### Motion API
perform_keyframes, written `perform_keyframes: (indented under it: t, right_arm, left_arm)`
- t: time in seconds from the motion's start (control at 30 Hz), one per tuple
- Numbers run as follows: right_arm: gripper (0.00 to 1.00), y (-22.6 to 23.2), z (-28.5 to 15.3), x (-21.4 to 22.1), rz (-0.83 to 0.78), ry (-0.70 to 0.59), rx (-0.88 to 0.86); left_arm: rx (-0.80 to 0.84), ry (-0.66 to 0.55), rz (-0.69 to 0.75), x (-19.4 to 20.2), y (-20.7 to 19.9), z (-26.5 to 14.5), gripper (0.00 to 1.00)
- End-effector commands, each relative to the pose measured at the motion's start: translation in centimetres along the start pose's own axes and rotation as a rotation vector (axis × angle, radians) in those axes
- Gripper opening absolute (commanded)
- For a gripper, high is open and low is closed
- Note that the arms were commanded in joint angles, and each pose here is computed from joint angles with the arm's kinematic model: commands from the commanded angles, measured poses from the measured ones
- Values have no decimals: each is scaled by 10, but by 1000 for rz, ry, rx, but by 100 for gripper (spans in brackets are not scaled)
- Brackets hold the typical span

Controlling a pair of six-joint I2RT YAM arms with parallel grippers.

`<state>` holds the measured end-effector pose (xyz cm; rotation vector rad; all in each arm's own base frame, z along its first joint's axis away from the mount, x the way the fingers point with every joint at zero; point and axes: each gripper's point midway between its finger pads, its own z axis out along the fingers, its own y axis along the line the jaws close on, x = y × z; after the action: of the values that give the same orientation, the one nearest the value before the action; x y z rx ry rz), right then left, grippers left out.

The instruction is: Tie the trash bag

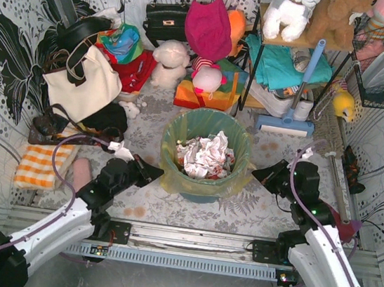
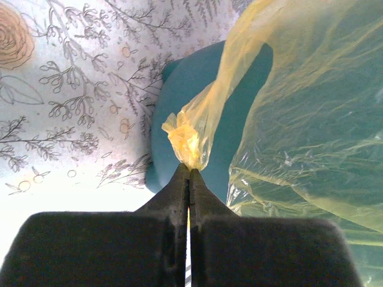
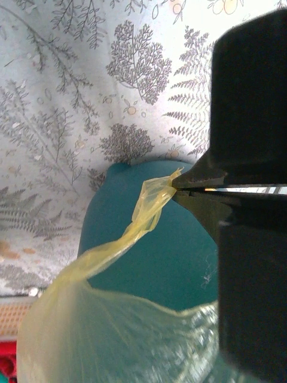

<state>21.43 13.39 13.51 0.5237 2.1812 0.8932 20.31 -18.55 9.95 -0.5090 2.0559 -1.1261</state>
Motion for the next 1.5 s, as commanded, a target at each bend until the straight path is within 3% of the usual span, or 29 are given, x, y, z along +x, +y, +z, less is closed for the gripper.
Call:
perform_keyframes:
  t: [0.0, 0.33, 0.9, 1.23, 1.47]
  right_arm:
    - [0, 15, -7, -11, -7, -72, -79]
    - [0, 57, -45, -35, -42, -192, -227]
    - [0, 113, -88, -51, -136, -256, -433]
    - [0, 146, -102, -55, -170, -252, -579]
    - [0, 163, -104, -52, -190, -195, -641]
  left_arm:
    - [-39, 8, 39, -6, -5, -4, 0]
    - [0, -64, 136, -38, -48, -18, 0]
    - [205, -195, 234, -72, -117, -60, 0]
    - [320, -253, 281, -87, -157, -84, 0]
    - [418, -214, 321, -83, -184, -90, 0]
